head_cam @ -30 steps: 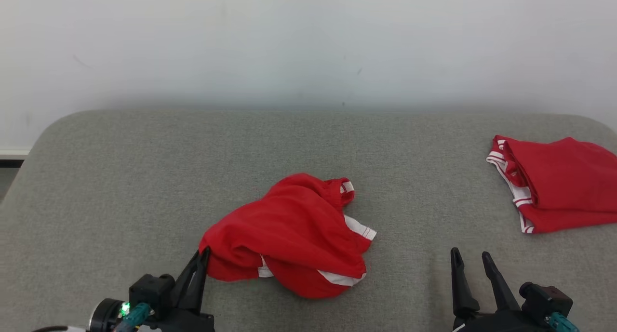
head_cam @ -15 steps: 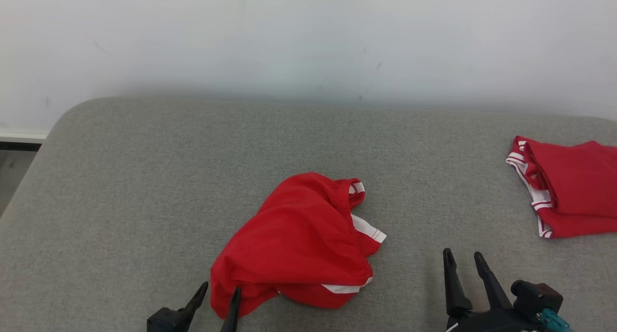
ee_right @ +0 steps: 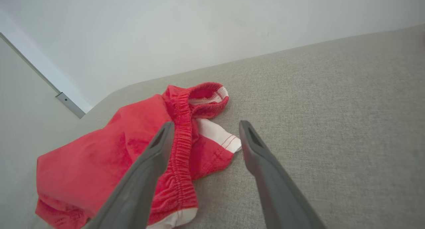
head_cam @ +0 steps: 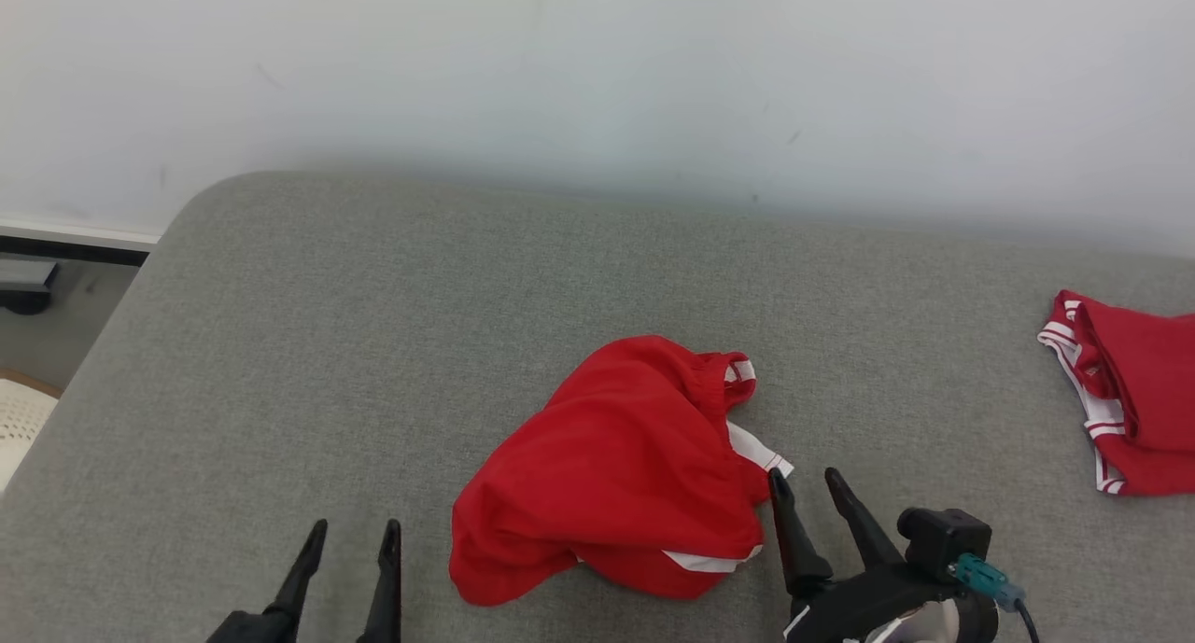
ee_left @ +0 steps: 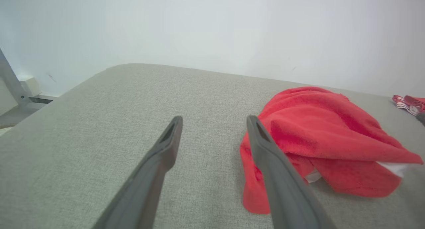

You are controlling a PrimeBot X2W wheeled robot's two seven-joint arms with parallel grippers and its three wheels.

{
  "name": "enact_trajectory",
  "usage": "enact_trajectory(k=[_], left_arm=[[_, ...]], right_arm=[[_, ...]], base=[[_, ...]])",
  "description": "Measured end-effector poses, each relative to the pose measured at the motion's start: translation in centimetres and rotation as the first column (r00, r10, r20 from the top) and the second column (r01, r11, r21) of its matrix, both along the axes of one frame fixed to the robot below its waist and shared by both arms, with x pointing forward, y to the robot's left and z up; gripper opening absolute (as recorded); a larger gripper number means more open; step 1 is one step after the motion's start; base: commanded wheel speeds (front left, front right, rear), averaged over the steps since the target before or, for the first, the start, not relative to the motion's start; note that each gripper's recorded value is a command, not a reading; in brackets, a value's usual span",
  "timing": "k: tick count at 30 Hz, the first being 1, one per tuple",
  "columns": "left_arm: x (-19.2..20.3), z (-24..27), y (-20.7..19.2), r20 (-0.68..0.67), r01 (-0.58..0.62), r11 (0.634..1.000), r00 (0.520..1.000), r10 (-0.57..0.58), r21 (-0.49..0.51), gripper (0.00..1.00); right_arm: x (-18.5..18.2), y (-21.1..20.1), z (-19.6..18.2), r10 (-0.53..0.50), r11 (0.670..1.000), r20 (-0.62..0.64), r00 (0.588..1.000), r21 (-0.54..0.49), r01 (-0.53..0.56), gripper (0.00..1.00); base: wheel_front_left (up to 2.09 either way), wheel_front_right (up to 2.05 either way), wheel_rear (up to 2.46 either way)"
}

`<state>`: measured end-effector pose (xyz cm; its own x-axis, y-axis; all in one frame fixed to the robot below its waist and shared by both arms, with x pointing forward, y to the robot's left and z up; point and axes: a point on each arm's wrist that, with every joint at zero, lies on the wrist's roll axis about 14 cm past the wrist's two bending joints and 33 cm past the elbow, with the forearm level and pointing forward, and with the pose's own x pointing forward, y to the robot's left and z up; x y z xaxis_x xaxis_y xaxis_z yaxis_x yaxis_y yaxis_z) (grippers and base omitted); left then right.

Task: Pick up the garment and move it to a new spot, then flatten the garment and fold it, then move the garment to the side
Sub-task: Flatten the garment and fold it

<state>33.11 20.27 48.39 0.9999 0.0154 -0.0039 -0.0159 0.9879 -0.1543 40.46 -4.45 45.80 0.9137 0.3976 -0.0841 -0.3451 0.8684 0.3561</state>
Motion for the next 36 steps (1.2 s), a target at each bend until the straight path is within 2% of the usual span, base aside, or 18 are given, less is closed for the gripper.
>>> enact_trajectory(k=[7,12,14,21,25,30,34,36], left_arm=[[-0.6,1.0,2.2,0.034,-0.076,0.997,0.997,0.075,0.011,1.00],[-1.1,1.0,2.9,0.040,-0.097,0.995,0.995,0.097,0.009,1.00],[-1.3,0.9,3.1,0.040,-0.104,0.995,0.994,0.104,0.003,1.00],[-1.9,0.6,3.5,0.036,-0.124,0.992,0.992,0.124,-0.010,1.00],[-1.6,0.5,3.1,0.034,-0.112,0.994,0.993,0.113,-0.009,1.00],[-1.1,0.3,2.1,0.031,-0.082,0.996,0.996,0.083,-0.016,1.00],[-1.0,0.3,1.3,0.033,-0.063,0.998,0.997,0.063,-0.025,1.00],[-1.0,0.2,1.0,0.032,-0.057,0.998,0.998,0.058,-0.031,1.00]], right_arm=[[-0.4,2.9,-1.6,0.098,0.995,-0.099,0.990,-0.011,-0.099,1.00],[-1.3,4.3,-4.0,0.163,0.983,-0.230,0.960,-0.048,-0.178,1.00],[-1.8,5.0,-4.6,0.189,0.976,-0.264,0.946,-0.054,-0.210,0.00],[0.1,5.1,-2.2,0.164,0.985,-0.174,0.971,-0.017,-0.169,0.00],[2.5,3.2,0.9,0.097,0.995,-0.066,0.993,0.011,-0.096,0.00],[5.1,-2.0,3.6,-0.036,0.999,0.015,0.999,0.023,0.036,0.00],[5.8,-6.4,4.0,-0.133,0.991,0.031,0.991,-0.005,0.134,0.00],[5.4,-9.1,2.6,-0.187,0.981,0.002,0.982,-0.045,0.187,0.00]], base=[[0.00,0.00,0.00],[0.00,0.00,0.00],[0.00,0.00,0.00],[0.00,0.00,0.00],[0.00,0.00,0.00],[0.00,0.00,0.00],[0.00,0.00,0.00],[0.00,0.00,0.00]])
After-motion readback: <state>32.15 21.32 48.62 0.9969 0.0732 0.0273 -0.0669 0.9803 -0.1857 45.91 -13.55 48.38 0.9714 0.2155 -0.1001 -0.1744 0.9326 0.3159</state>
